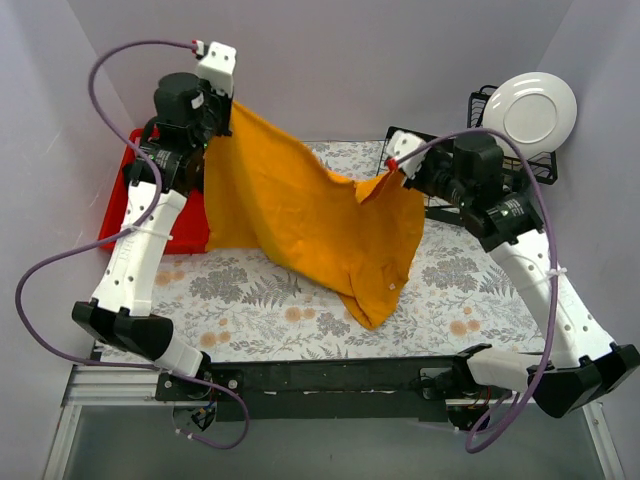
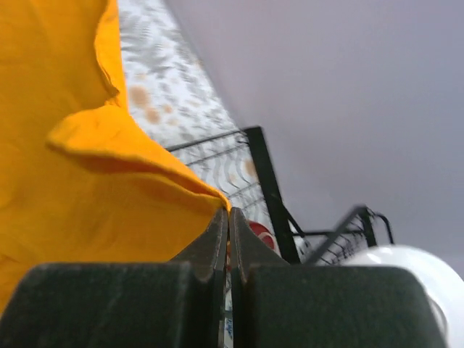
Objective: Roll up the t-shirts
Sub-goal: Pick up the T-shirt from the center of the board, then flatten out the T-shirt at the center of the board.
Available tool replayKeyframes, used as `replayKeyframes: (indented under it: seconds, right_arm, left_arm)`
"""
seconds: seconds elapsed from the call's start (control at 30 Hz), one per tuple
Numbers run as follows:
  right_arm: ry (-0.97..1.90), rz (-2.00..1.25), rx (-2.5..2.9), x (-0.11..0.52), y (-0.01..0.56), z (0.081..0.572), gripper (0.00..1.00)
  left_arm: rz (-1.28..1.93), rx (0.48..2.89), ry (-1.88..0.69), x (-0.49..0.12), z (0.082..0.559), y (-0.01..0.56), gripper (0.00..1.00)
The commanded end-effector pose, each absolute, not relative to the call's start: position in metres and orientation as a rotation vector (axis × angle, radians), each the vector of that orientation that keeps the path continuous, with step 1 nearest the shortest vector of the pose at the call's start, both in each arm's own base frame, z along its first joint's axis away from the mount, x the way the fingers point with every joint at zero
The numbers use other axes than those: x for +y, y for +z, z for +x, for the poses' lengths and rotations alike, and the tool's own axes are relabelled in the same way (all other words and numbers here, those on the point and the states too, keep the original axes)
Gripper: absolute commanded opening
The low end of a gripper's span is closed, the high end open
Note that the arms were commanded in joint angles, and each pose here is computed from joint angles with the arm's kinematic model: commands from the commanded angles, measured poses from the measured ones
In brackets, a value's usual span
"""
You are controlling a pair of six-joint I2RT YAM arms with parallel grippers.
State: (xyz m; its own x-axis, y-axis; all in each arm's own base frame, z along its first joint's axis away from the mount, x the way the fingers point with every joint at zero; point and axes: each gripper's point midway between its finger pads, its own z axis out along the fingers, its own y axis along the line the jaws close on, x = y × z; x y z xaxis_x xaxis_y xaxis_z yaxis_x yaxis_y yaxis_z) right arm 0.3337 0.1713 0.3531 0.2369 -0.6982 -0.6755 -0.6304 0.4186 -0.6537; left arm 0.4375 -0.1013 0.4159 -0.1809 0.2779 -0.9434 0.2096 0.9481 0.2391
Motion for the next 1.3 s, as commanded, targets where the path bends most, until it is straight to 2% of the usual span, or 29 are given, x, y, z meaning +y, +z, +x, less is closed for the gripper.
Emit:
replayKeyframes:
  seconds: [0.0,0.1,0.27,0.3,0.4,0.5,0.6,0.73,0.9,1.1,1.27]
  right_arm:
    - [-0.202,-0.803,1.500,0.123,0.419,0.388,0.01]
    - [-0.233,-0.675,1.475,0.098,0.455,0.413,0.01]
    - [-0.238,-0.584,1.417,0.075,0.492,0.441,0.01]
    - [-0.247,-0.551,1.378,0.069,0.514,0.440,0.01]
    - [-0.244,-0.497,1.364,0.055,0.534,0.448,0.01]
    - [-0.241,-0.486,1.283,0.051,0.573,0.436,0.01]
    - [-0.246,-0.481,1.208,0.050,0.602,0.412,0.01]
    - [-0.242,-0.480,1.176,0.049,0.610,0.380,0.01]
    - [-0.202,-0.507,1.130,0.051,0.631,0.319,0.01]
    - [-0.212,-0.543,1.028,0.048,0.666,0.233,0.01]
    - [-0.201,-0.531,0.975,0.042,0.673,0.162,0.01]
  left_arm:
    - [0.276,1.588,0.172,-0.076,0.436,0.494,0.00]
    - [0.268,1.526,0.210,-0.071,0.438,0.517,0.00]
    - [0.244,1.501,0.278,-0.065,0.453,0.523,0.00]
    - [0.230,1.502,0.296,-0.062,0.455,0.523,0.00]
    - [0.233,1.483,0.320,-0.060,0.458,0.531,0.00]
    - [0.243,1.475,0.328,-0.058,0.453,0.535,0.00]
    - [0.251,1.464,0.318,-0.057,0.439,0.540,0.00]
    - [0.277,1.440,0.293,-0.056,0.417,0.546,0.00]
    - [0.274,1.413,0.220,-0.055,0.379,0.560,0.00]
    - [0.298,1.347,0.148,-0.047,0.305,0.580,0.00]
    - [0.292,1.256,0.130,-0.035,0.247,0.611,0.00]
